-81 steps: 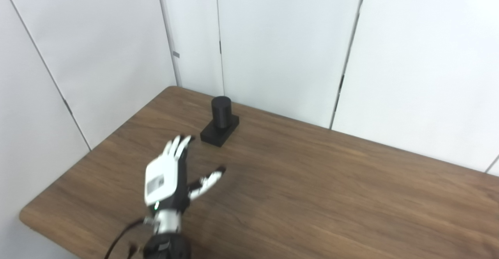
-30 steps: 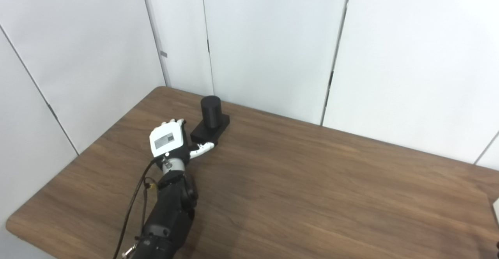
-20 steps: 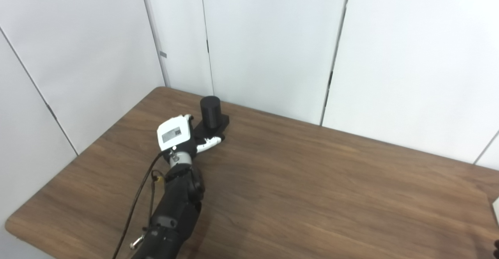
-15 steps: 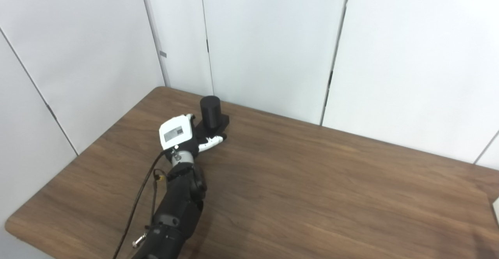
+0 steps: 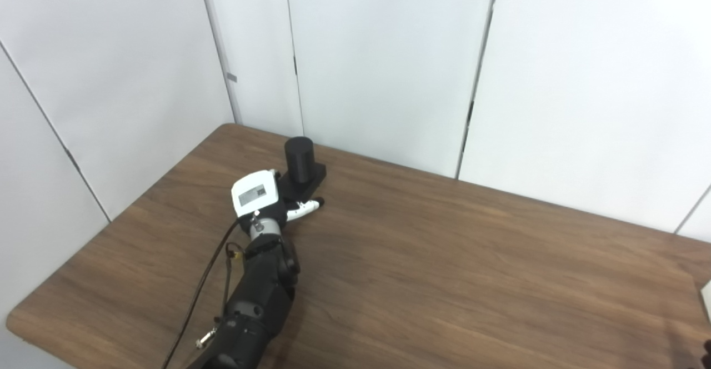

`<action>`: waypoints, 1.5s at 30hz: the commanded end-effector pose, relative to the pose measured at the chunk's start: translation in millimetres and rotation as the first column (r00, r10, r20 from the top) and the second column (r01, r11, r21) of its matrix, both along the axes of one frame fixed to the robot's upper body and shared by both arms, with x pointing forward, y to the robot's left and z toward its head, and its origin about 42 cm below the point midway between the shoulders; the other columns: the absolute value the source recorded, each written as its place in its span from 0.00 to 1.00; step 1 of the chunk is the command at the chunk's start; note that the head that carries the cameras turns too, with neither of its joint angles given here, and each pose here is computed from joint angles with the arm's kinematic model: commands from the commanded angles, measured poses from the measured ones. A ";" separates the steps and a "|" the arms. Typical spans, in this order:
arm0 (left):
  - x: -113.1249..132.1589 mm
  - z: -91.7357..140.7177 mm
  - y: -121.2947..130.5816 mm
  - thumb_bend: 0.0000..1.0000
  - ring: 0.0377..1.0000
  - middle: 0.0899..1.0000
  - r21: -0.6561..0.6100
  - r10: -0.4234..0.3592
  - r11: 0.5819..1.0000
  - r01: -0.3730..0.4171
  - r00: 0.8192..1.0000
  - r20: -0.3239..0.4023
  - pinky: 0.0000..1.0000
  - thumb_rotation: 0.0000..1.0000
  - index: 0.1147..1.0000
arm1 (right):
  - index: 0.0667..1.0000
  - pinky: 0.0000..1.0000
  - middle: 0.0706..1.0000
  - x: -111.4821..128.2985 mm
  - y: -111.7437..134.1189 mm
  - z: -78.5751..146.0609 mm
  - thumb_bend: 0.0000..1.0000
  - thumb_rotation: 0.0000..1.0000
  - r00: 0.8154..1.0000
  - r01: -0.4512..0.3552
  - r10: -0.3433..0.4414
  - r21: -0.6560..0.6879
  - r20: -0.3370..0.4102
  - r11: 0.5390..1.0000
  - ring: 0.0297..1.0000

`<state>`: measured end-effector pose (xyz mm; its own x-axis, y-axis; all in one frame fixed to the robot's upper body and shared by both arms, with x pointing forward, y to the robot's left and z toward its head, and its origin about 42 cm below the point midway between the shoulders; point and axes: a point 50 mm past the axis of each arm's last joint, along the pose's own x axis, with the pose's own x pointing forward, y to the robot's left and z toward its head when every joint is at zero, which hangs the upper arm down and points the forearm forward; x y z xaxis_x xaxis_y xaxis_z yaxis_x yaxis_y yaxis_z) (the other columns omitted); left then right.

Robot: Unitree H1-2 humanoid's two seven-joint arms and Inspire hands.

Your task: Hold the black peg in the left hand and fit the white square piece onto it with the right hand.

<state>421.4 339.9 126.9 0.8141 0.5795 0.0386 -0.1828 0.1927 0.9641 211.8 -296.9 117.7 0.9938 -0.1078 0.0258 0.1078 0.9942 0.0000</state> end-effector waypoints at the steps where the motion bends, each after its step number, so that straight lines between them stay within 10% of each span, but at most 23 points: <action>1: 16.7 27.9 2.0 0.90 0.91 0.87 0.070 -0.004 0.998 -0.002 0.997 0.076 0.90 0.68 0.79 | 0.98 1.00 0.97 -27.3 -8.0 -9.6 0.81 1.00 0.999 -0.004 0.003 -0.016 -0.051 1.000 1.00; 13: 21.6 27.0 2.1 0.80 0.85 0.79 0.094 -0.003 0.996 -0.006 0.996 0.093 0.85 0.56 0.69 | 0.97 1.00 0.97 -27.2 -7.0 -8.6 0.76 1.00 0.999 -0.002 0.001 -0.010 -0.054 1.000 1.00; 18: 20.0 24.2 2.3 0.56 0.81 0.72 0.037 0.003 0.999 -0.010 0.982 0.190 0.81 0.14 0.44 | 0.97 1.00 0.97 -26.4 -6.9 -8.7 0.76 1.00 0.999 -0.010 0.010 -0.008 -0.046 1.000 1.00; 21: 18.3 21.4 4.6 0.52 0.79 0.67 0.017 0.001 1.000 -0.006 0.972 0.234 0.79 0.06 0.41 | 0.98 1.00 0.98 -26.2 -7.2 -9.0 0.75 1.00 0.999 -0.018 0.017 -0.020 -0.047 1.000 1.00; 36: 9.3 16.3 8.6 0.52 0.79 0.70 -0.055 -0.021 0.998 0.036 0.968 0.249 0.76 0.05 0.41 | 0.98 1.00 0.99 -24.4 -7.3 -9.2 0.72 1.00 0.998 -0.028 0.027 -0.024 -0.051 0.999 1.00; 45: -24.1 22.9 -10.9 0.51 0.77 0.69 -0.126 -0.289 0.938 0.322 0.929 0.230 0.68 0.05 0.42 | 0.98 1.00 0.96 -26.7 1.9 -6.1 0.65 1.00 0.998 -0.001 -0.002 -0.049 -0.063 0.999 1.00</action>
<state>394.9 335.5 134.9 0.9155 0.3857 0.1146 -0.2773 0.3984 0.8743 211.9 -295.4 119.3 0.9954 -0.0932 0.0205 0.0940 0.9947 -0.0427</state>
